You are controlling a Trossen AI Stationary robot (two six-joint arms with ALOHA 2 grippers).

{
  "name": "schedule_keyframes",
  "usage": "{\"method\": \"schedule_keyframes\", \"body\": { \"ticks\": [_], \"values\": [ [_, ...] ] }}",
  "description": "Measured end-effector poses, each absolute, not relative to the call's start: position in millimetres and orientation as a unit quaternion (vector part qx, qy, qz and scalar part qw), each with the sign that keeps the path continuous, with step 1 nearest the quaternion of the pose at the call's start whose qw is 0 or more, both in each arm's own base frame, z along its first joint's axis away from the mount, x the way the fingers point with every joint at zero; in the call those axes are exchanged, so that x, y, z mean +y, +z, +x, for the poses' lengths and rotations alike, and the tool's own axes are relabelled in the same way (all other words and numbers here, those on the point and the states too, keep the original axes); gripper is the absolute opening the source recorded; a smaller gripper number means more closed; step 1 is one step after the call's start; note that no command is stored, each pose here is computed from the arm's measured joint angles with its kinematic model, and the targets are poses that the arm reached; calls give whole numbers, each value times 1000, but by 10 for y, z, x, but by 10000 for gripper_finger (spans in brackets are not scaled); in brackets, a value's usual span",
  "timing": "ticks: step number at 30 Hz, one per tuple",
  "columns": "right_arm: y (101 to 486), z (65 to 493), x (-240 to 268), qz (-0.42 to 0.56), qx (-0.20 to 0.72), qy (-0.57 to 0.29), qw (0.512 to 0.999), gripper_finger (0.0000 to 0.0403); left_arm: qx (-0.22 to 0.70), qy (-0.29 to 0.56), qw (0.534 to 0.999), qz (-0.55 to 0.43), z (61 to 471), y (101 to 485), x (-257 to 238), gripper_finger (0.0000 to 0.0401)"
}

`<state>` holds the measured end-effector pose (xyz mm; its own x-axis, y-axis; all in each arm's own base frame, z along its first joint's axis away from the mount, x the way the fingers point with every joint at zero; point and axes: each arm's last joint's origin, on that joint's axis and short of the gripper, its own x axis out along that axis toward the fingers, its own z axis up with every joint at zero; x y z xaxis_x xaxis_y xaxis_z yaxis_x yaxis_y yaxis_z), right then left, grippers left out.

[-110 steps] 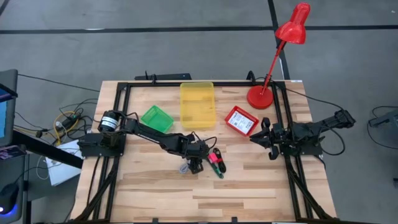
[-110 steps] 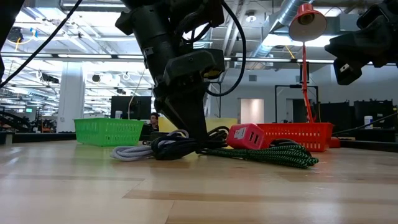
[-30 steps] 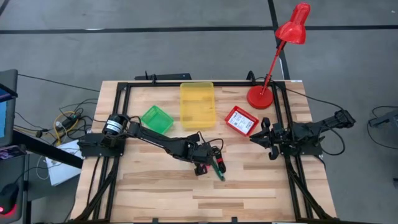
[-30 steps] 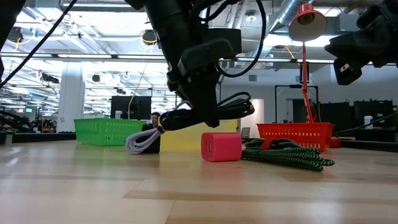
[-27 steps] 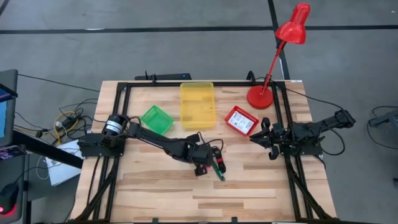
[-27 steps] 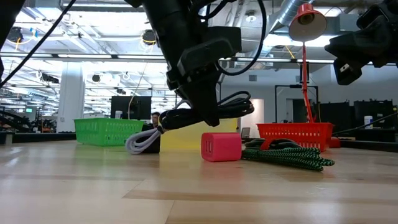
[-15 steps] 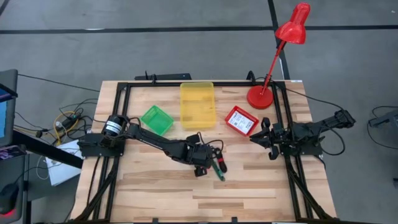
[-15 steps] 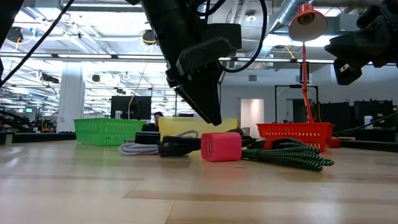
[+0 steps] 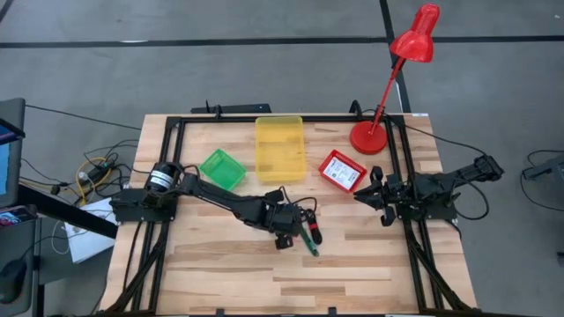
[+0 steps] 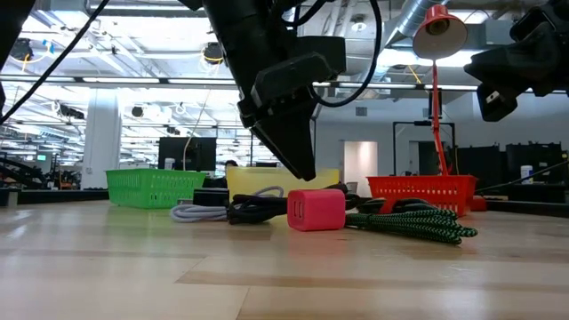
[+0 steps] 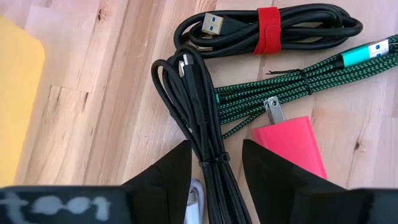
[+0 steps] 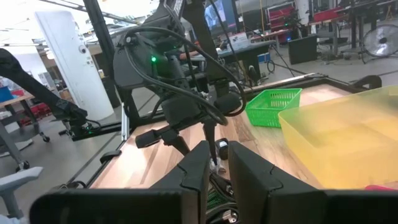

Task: Pick and place items into bin
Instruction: Put the left black charger cable into the yellow bin

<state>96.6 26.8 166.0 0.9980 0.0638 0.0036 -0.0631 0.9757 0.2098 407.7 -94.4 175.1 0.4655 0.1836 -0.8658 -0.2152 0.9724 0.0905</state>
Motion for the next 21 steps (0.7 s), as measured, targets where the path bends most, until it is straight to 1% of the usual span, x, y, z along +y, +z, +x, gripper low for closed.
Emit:
{"method": "schedule_keyframes", "body": {
  "ticks": [5, 11, 13, 21],
  "values": [
    [1659, 966, 268, 105, 2, 32, 994, 54, 508, 113, 854, -19, 4094, 1748, -870, 132],
    [1659, 966, 268, 105, 2, 32, 994, 54, 522, 87, 848, -40, 4147, 1626, -825, 132],
    [1661, 965, 267, 106, 1, 32, 994, 54, 533, 89, 840, -37, 4134, 1581, -816, 132],
    [1661, 965, 268, 106, 1, 32, 994, 54, 533, 85, 841, -44, 4150, 1565, -799, 132]
  ]
}}
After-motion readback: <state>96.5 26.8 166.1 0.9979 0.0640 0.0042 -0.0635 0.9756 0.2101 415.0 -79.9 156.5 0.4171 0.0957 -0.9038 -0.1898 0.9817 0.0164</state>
